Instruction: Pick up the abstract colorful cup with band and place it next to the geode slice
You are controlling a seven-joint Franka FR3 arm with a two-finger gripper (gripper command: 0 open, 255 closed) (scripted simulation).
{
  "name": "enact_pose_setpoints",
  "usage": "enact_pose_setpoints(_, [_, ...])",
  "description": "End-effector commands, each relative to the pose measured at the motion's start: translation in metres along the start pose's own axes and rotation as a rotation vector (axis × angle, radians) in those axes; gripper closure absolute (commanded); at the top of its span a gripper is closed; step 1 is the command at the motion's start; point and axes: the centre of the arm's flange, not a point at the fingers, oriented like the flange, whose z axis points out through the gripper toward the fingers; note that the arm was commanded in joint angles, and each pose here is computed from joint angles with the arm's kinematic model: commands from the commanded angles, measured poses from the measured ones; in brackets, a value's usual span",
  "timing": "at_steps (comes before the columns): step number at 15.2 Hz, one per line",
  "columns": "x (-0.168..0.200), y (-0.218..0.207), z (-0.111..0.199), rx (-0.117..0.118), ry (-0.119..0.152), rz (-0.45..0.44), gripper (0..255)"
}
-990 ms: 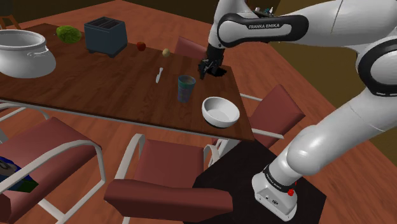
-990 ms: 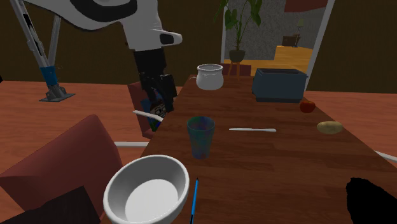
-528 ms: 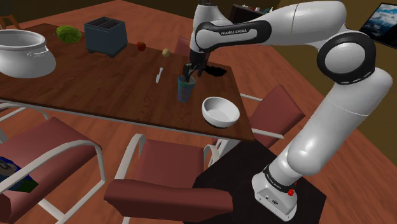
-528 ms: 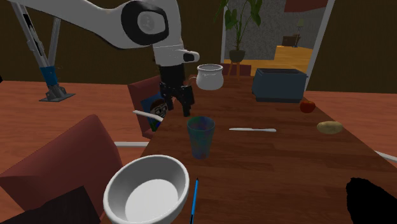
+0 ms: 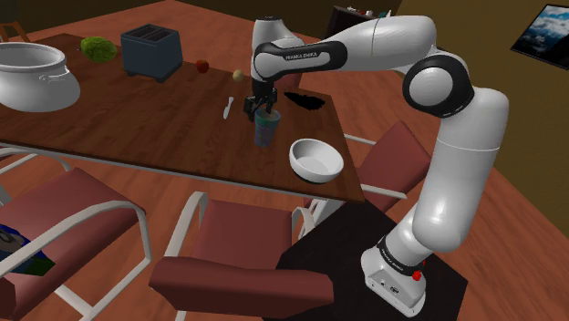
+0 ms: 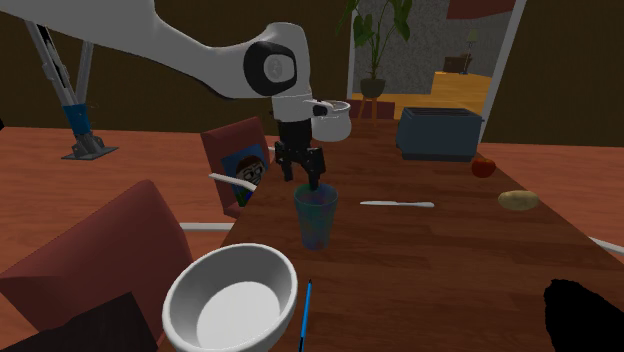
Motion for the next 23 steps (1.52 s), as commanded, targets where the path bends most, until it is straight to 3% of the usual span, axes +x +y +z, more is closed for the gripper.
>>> enact_pose_setpoints(1, [0.001,-0.001,0.011,0.0,0.0,0.0,0])
enact_pose_setpoints(5, [0.001,-0.001,0.035,0.0,0.0,0.0,0])
enact_pose_setpoints(13, [0.001,-0.001,0.035,0.0,0.0,0.0,0])
enact_pose_setpoints(14, [0.001,-0.001,0.035,0.0,0.0,0.0,255])
enact_pose_setpoints(23, [0.001,-0.001,0.035,0.0,0.0,0.0,255])
